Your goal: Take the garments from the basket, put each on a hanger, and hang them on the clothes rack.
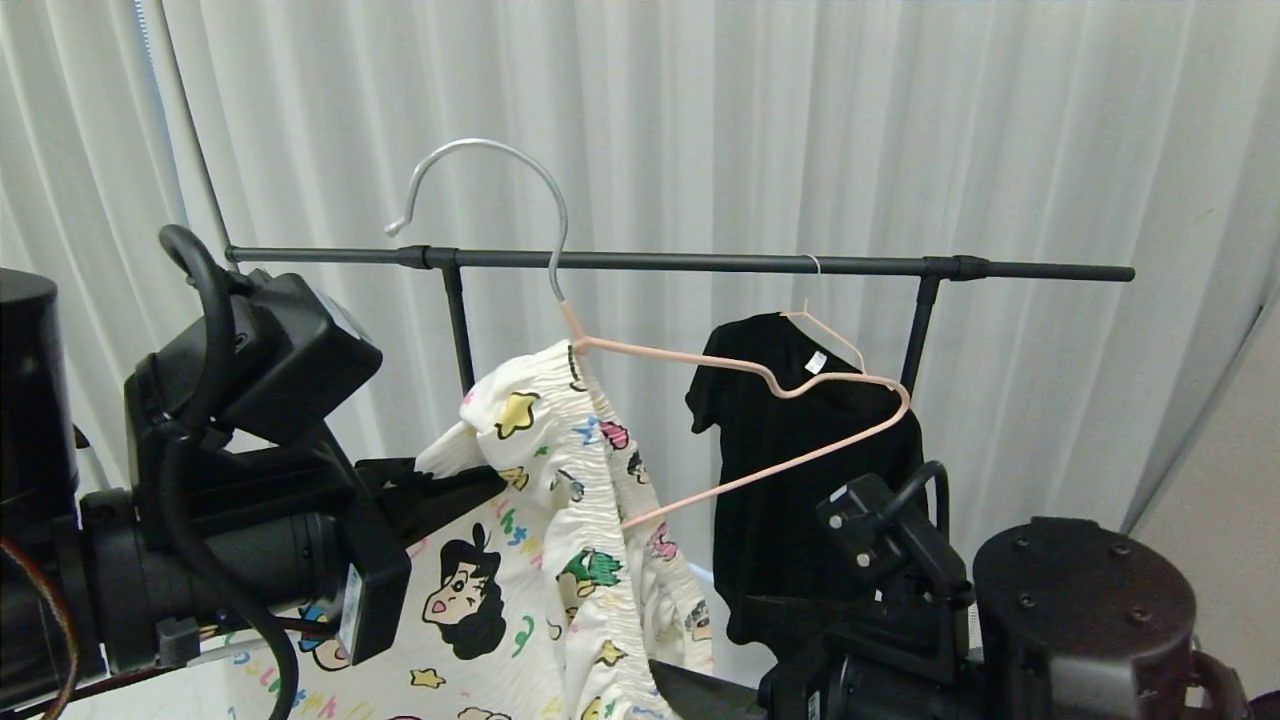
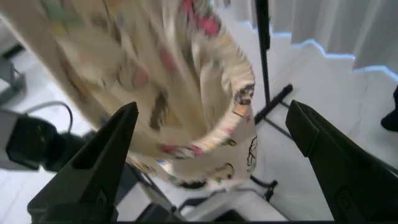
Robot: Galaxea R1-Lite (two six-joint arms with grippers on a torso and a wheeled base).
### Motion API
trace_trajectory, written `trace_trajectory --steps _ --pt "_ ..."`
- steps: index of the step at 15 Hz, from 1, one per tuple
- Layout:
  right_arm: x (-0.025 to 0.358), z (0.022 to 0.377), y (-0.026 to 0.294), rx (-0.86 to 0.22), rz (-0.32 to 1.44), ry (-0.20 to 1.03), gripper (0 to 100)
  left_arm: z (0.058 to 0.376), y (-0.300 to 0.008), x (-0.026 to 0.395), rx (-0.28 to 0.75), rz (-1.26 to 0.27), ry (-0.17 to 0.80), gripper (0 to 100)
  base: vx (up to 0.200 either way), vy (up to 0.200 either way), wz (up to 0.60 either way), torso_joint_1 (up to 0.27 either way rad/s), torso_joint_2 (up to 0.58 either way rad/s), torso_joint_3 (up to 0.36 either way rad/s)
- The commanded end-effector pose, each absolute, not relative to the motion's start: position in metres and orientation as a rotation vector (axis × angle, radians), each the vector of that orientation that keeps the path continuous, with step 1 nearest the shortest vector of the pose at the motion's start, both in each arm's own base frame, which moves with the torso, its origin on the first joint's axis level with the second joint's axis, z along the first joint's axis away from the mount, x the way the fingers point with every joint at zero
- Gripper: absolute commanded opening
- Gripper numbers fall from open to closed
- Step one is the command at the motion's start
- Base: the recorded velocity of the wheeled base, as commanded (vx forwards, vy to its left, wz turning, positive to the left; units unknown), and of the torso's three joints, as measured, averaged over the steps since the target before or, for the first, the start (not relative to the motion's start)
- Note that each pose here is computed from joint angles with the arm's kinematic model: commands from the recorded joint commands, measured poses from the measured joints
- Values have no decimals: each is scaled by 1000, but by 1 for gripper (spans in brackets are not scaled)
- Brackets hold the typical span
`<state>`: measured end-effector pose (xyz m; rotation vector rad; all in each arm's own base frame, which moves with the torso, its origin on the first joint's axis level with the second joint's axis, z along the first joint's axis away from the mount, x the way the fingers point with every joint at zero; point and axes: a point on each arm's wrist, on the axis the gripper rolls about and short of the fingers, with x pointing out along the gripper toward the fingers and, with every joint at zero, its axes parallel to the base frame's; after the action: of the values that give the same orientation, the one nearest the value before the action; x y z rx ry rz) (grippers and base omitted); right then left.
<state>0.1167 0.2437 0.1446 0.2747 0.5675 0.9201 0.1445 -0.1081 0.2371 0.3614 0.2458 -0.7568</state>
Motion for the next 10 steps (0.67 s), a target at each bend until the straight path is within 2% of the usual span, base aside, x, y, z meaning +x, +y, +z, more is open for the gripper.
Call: trace_trajectory --steps 1,7,8,10 --pt "116 133 249 237 895 605 100 240 -108 145 358 -756 234 0 0 0 0 0 0 0" --pt "119 121 245 174 766 627 100 245 -107 143 354 -751 214 0 0 0 0 0 0 0" --pt "119 120 245 172 760 627 0 245 -107 143 354 -750 214 0 0 0 0 0 0 0" --pt "126 116 236 154 691 618 0 241 -105 144 360 -744 228 0 0 0 0 0 0 0"
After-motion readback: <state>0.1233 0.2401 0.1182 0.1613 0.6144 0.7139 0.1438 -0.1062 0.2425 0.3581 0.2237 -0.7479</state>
